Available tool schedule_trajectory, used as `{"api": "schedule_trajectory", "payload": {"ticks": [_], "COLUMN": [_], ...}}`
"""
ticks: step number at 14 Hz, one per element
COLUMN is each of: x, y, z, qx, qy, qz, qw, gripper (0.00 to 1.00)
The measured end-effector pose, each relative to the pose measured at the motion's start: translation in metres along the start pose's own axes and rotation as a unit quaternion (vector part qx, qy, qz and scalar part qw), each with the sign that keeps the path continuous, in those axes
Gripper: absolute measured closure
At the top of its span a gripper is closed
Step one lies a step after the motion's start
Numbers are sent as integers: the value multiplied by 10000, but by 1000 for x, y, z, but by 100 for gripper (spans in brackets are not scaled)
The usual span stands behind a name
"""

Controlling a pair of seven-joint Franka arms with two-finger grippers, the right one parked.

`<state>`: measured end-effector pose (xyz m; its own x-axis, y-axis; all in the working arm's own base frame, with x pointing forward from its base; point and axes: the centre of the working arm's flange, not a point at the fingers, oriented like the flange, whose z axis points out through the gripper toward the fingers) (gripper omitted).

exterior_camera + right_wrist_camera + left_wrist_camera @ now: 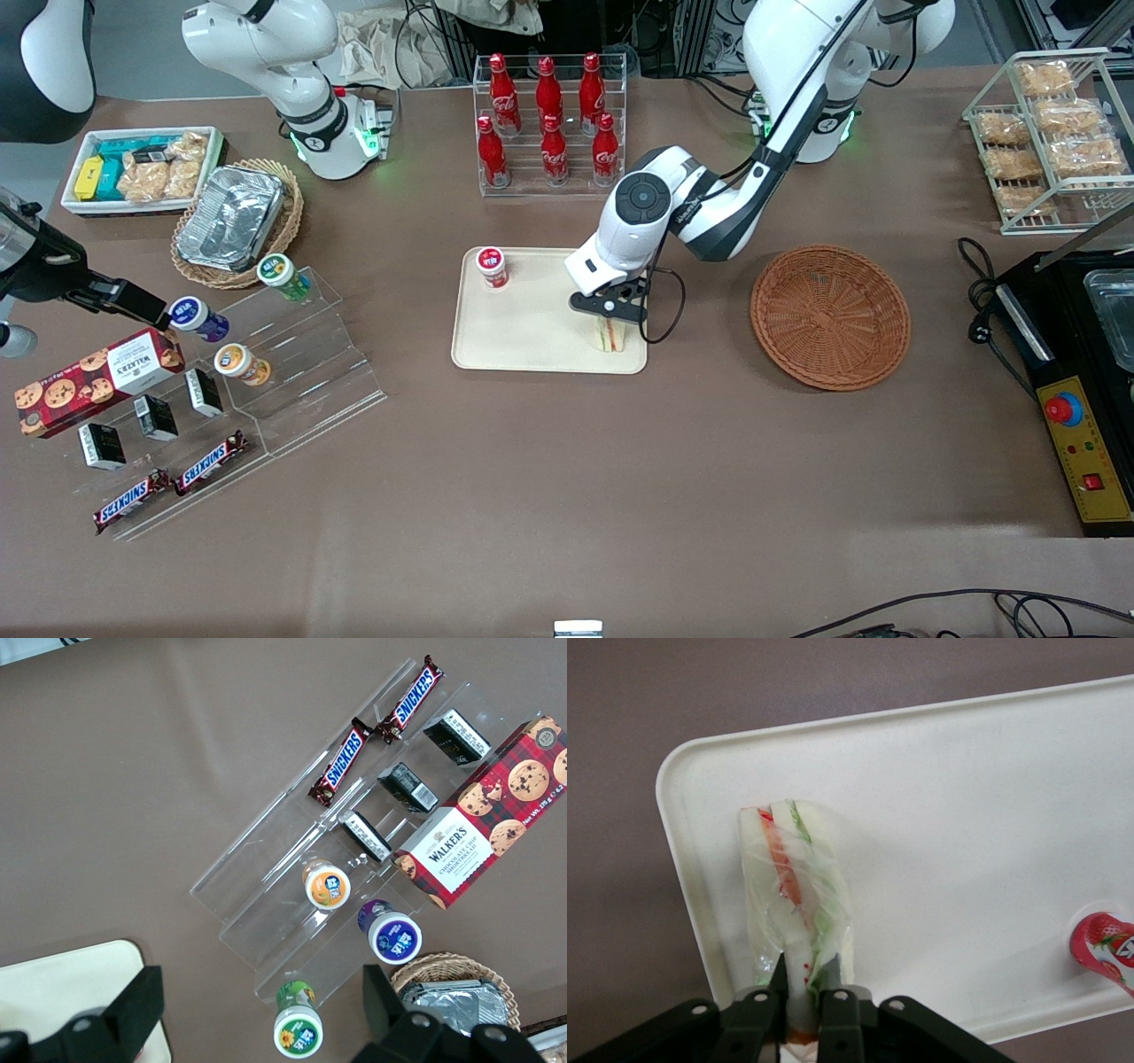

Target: Place sandwich from basket to tray

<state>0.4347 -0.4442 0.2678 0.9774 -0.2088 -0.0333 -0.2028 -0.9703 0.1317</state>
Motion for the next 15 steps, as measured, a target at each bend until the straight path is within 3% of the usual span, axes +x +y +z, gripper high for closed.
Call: {"api": "schedule_trajectory", "payload": {"ticks": [5,8,10,12,15], "x": [7,13,17,20,18], "y": [-10,-34,-62,-105,-173], "z": [-15,-62,-110,-157,-225], "qx": [78,364,501,568,355], "qy": [77,2,4,-110,-315], "qz": [-44,-196,-242,-188,-25], "qw": [9999,9991,9985,9981,9989], "gripper": [28,1,0,0,0]}}
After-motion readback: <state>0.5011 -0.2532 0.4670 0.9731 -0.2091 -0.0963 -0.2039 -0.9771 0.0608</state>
